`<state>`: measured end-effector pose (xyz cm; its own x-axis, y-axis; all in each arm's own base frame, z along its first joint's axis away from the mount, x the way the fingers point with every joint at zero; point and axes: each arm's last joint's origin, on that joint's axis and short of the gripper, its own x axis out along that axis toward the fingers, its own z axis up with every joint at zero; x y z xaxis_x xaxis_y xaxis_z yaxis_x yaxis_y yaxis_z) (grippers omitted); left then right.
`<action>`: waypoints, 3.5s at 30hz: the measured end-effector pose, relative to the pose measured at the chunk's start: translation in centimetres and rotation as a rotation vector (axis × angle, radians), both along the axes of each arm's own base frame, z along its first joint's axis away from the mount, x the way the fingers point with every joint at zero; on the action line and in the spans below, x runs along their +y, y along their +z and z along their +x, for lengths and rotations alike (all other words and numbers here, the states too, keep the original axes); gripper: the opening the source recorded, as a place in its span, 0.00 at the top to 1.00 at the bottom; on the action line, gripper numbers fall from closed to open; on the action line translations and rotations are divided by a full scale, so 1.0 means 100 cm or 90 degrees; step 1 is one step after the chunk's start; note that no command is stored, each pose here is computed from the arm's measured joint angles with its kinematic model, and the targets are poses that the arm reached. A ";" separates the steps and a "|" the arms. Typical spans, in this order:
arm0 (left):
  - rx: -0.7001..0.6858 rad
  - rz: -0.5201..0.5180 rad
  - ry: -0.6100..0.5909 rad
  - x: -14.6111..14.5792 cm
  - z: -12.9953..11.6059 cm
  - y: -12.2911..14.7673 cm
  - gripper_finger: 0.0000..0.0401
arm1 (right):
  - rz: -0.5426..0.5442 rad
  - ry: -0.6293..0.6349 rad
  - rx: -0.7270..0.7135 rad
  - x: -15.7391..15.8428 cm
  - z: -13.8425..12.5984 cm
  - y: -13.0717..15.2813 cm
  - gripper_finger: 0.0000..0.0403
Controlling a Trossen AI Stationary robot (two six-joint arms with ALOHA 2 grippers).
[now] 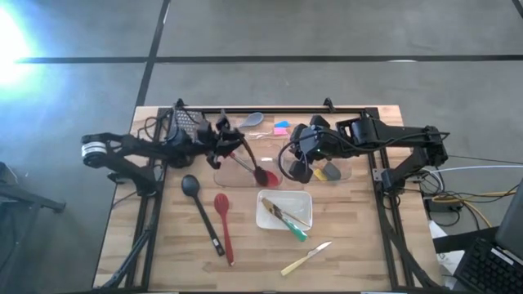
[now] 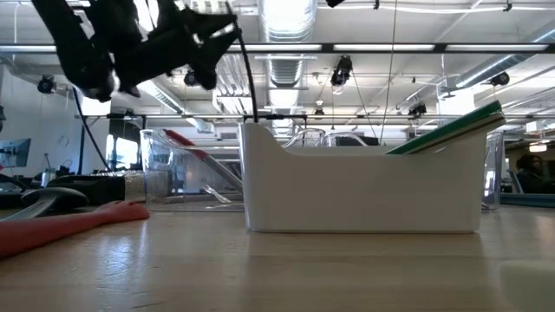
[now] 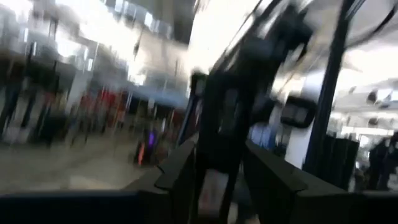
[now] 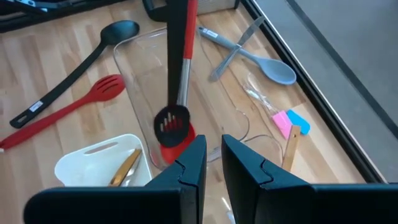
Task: Pick & Place Kitchen Items
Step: Put the black serving spoon into the left transparent bin, then put the pink spatula into the right transparent bin
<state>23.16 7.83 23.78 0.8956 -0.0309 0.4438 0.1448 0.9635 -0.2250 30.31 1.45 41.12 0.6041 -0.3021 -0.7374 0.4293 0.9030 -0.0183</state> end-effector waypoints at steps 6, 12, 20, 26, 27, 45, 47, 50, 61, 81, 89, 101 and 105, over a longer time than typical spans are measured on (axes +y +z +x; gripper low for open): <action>0.061 -0.018 0.006 -0.007 -0.020 -0.014 0.64 | 0.000 0.000 -0.005 0.000 0.001 0.000 0.89; 0.085 -0.026 0.007 -0.013 -0.036 -0.026 0.69 | 0.000 0.000 -0.011 0.000 0.001 0.001 0.89; 0.157 -0.027 0.031 -0.014 -0.050 -0.038 0.74 | 0.001 0.000 -0.011 0.000 0.001 0.001 0.89; 0.310 -0.026 0.069 -0.005 -0.049 -0.042 0.77 | 0.000 0.000 -0.011 0.000 0.001 0.001 0.89; 0.342 -0.019 0.073 -0.004 -0.049 -0.043 0.77 | 0.000 0.001 -0.010 0.000 0.001 0.001 0.89; 0.704 0.091 0.080 -0.008 -0.065 0.079 0.77 | -0.012 0.013 -0.005 0.000 0.001 0.001 0.89; 0.715 0.088 0.076 -0.010 -0.070 0.096 0.78 | -0.012 0.013 -0.005 0.000 0.001 0.001 0.89; 0.736 0.081 0.070 -0.014 -0.077 0.112 0.78 | -0.012 0.013 -0.005 0.000 0.001 0.001 0.89; 0.687 0.126 0.118 -0.016 -0.084 0.148 0.78 | -0.014 0.016 -0.006 0.000 0.001 0.001 0.89; 0.926 0.177 0.436 0.009 -0.073 0.124 0.81 | -0.094 0.041 0.080 -0.004 -0.003 -0.006 0.89; 0.862 0.156 0.411 0.003 -0.080 0.113 0.85 | -0.121 -0.038 0.095 -0.026 -0.006 -0.006 0.89; 0.893 0.125 0.304 -0.001 -0.079 0.096 0.86 | -0.105 -0.023 0.122 -0.023 -0.010 -0.009 0.89; 0.874 0.107 0.299 -0.001 -0.077 0.097 0.86 | -0.102 -0.035 0.121 -0.027 -0.010 -0.009 0.89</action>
